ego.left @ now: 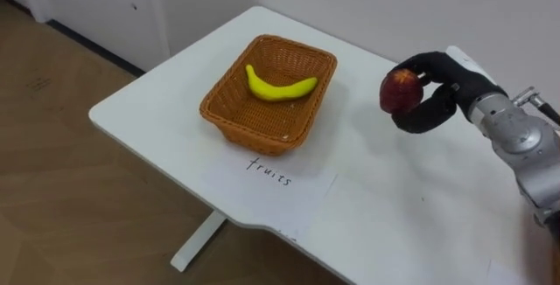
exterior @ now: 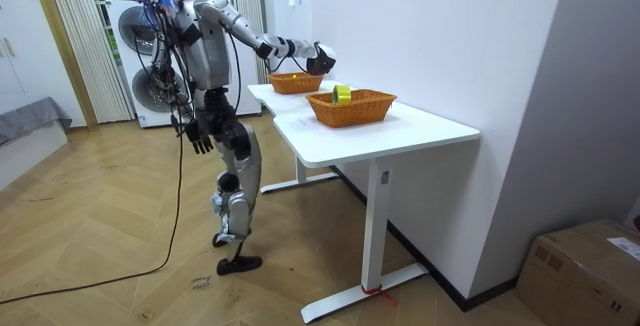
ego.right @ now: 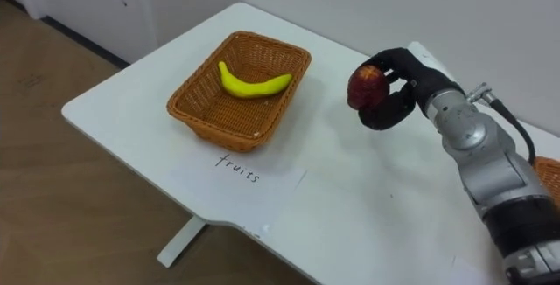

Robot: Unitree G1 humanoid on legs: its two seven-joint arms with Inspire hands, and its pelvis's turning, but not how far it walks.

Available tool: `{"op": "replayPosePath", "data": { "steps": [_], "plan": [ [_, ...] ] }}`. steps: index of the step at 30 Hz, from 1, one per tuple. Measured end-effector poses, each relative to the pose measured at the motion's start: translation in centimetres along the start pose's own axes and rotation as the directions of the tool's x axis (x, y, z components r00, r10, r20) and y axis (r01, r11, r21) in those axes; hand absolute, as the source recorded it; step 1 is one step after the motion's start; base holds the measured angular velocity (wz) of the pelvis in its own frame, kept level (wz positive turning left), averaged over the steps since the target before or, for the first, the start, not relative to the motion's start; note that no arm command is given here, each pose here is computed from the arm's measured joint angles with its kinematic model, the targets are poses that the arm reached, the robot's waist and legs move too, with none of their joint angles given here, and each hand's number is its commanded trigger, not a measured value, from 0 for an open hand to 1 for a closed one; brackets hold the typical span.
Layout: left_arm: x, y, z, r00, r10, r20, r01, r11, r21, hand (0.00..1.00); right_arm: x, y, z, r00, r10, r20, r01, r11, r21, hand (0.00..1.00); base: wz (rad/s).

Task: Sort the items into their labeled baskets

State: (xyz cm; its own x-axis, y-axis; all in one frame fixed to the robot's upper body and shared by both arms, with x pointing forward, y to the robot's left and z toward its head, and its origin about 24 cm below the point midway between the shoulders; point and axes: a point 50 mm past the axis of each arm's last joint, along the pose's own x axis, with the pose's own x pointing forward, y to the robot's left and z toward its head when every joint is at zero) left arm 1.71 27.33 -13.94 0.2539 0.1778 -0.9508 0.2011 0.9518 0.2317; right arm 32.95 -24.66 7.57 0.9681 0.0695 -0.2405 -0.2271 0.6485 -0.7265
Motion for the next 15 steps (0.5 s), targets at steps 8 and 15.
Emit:
{"op": "replayPosePath", "data": {
  "steps": [8, 15],
  "plan": [
    [-0.1, 0.1, -0.2, 1.0, -0.025, -0.004, 0.025, 1.0, -0.006, 0.0, -0.4, 0.4, 1.7, 0.997, 0.012, 0.083, -0.01, 1.0, -0.023, 1.0, 0.0],
    [-0.2, 0.0, -0.1, 1.0, -0.031, 0.005, 0.031, 0.999, -0.006, 0.0, -0.3, 1.6, 2.6, 0.991, 0.071, 0.112, -0.068, 0.997, -0.031, 1.0, 0.0]
  ]
}}
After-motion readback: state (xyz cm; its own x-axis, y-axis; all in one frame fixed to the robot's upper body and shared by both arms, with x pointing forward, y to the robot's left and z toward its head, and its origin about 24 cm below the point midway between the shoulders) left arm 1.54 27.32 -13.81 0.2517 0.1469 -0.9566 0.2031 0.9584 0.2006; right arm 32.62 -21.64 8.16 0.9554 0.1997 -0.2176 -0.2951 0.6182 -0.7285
